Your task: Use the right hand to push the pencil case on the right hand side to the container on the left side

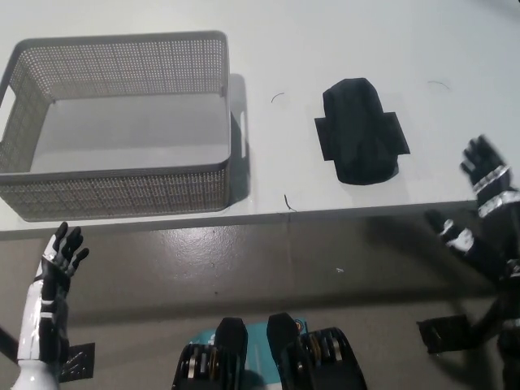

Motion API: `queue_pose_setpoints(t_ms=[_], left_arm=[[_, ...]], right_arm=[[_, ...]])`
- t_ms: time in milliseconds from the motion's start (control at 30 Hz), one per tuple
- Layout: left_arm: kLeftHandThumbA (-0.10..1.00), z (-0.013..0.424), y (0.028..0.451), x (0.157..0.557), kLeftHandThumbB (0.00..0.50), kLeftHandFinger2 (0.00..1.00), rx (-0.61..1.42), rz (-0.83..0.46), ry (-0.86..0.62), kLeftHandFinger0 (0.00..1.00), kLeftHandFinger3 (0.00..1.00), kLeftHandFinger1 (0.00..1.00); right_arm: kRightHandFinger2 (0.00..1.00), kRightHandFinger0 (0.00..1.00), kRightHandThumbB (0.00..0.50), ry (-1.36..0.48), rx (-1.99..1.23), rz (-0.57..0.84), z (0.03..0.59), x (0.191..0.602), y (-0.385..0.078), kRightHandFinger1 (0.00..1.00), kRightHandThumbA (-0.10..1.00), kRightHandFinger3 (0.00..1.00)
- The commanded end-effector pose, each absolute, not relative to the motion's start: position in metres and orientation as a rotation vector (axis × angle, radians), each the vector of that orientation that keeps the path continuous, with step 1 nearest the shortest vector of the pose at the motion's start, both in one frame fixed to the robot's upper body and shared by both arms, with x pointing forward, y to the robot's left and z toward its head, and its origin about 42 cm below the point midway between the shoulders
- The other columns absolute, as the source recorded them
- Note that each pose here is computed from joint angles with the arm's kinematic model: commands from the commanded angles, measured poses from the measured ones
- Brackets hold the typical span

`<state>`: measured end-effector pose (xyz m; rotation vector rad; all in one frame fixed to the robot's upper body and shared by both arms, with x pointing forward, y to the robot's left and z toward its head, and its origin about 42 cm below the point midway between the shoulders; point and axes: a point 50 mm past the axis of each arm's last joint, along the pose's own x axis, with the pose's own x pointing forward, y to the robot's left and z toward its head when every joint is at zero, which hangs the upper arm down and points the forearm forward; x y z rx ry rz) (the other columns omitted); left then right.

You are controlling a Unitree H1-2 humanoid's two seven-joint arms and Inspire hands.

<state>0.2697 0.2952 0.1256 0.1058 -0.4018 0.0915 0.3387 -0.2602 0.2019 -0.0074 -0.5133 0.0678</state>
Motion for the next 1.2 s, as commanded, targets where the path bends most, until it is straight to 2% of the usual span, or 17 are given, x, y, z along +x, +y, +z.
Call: queue_pose_setpoints(t_ms=[0,267,400,467,500,633,733,767,1167], left_arm=[[1.0,0.144,0.298,0.27,0.203,1.0,0.121,0.065,-0.509,1.0,1.0,1.0],[1.0,0.145,0.298,0.268,0.212,1.0,0.12,0.064,-0.516,1.0,1.0,1.0],[1.0,0.146,0.297,0.268,0.271,1.0,0.1,0.057,-0.52,1.0,1.0,1.0],[1.0,0.146,0.296,0.269,0.289,1.0,0.098,0.057,-0.523,1.0,1.0,1.0],[1.0,0.146,0.295,0.269,0.31,1.0,0.098,0.052,-0.522,1.0,1.0,1.0],[1.0,0.145,0.293,0.269,0.33,1.0,0.087,0.034,-0.519,1.0,1.0,1.0],[1.0,0.144,0.289,0.269,0.324,1.0,0.082,0.023,-0.519,1.0,1.0,1.0],[1.0,0.144,0.287,0.269,0.32,1.0,0.082,0.017,-0.52,1.0,1.0,1.0],[1.0,0.144,0.274,0.266,0.293,1.0,0.06,-0.019,-0.524,1.0,1.0,1.0]], right_arm=[[1.0,1.0,0.328,-0.638,0.011,0.059,0.24,0.353,-0.271,1.0,1.0,1.0],[1.0,1.0,0.289,-0.691,0.005,0.043,0.272,0.392,-0.286,1.0,1.0,1.0],[1.0,1.0,0.264,-0.701,-0.005,0.051,0.288,0.42,-0.29,1.0,1.0,1.0],[1.0,1.0,0.285,-0.688,-0.01,0.048,0.294,0.432,-0.291,1.0,1.0,1.0],[1.0,1.0,0.319,-0.675,-0.002,0.043,0.298,0.441,-0.292,1.0,1.0,1.0],[1.0,1.0,0.329,-0.663,0.002,0.039,0.308,0.462,-0.291,1.0,1.0,1.0],[1.0,1.0,0.312,-0.652,-0.011,0.039,0.315,0.478,-0.289,1.0,1.0,1.0],[1.0,1.0,0.292,-0.647,-0.006,0.041,0.318,0.485,-0.287,1.0,1.0,1.0],[1.0,1.0,0.317,-0.555,-0.012,0.044,0.334,0.551,-0.274,1.0,1.0,1.0]])
